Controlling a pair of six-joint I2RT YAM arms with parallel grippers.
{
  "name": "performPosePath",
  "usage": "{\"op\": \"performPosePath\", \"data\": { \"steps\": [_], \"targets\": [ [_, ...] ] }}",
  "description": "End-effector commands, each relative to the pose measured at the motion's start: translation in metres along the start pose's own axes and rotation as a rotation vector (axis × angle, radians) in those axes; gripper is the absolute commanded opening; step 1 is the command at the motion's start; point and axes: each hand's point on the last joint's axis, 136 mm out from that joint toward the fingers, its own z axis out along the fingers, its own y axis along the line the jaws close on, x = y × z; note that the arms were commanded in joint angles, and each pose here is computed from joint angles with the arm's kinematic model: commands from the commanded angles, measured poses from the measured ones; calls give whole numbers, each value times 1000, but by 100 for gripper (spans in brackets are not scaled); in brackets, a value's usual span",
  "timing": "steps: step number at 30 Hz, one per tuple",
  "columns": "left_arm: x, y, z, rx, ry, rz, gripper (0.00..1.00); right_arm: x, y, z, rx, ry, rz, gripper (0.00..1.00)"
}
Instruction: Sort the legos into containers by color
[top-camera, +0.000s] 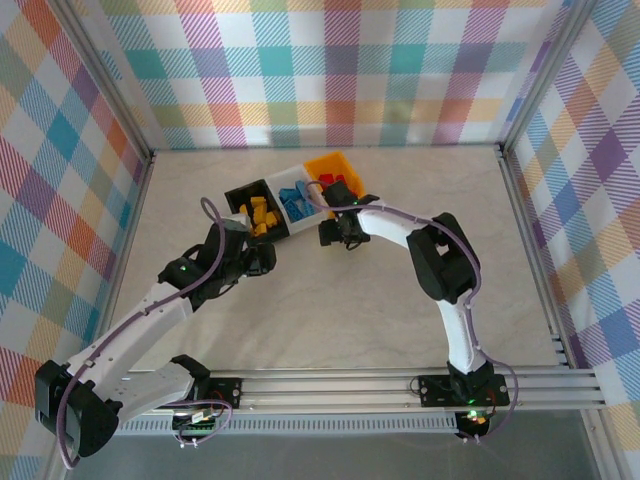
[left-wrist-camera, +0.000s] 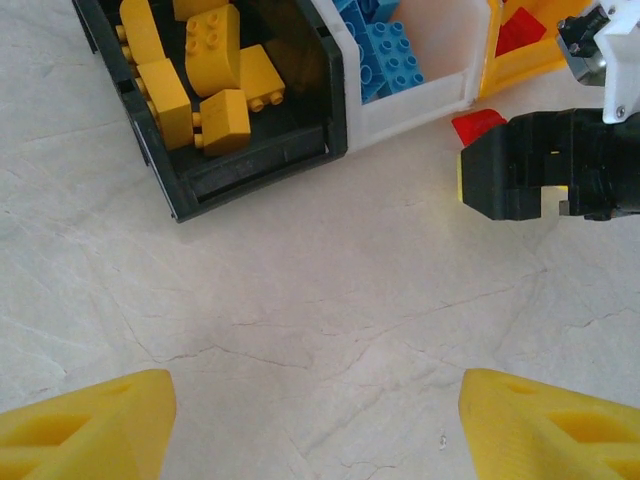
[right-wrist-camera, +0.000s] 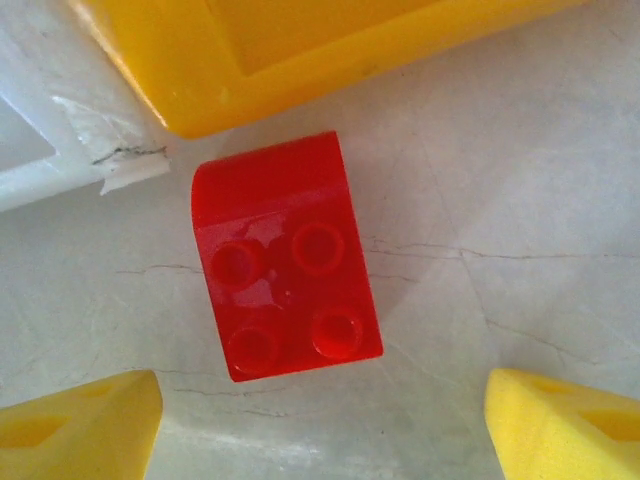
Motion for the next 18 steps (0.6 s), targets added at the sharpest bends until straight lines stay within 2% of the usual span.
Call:
{"op": "performPosePath", "data": {
  "steps": [1, 7, 11, 15, 17, 18],
  "targets": [
    [1, 6, -3, -4, -6, -23, 75, -17, 8, 14, -118, 1, -52, 83],
    [0, 7, -1, -6, 2, -32, 76, -23, 10, 23, -125, 14, -94, 76],
    [1, 7, 1, -5, 10, -34, 76, -24, 13, 25, -136, 7, -119, 58],
    [3, 9, 1, -7, 16, -37, 76, -25, 13, 25, -120, -1, -160, 47],
    [4, 10, 2, -7, 19, -42, 76, -26, 14, 24, -120, -8, -171, 48],
    [4, 10, 2, -6, 19, -43, 76, -28, 14, 22, -119, -12, -174, 53]
  ]
}}
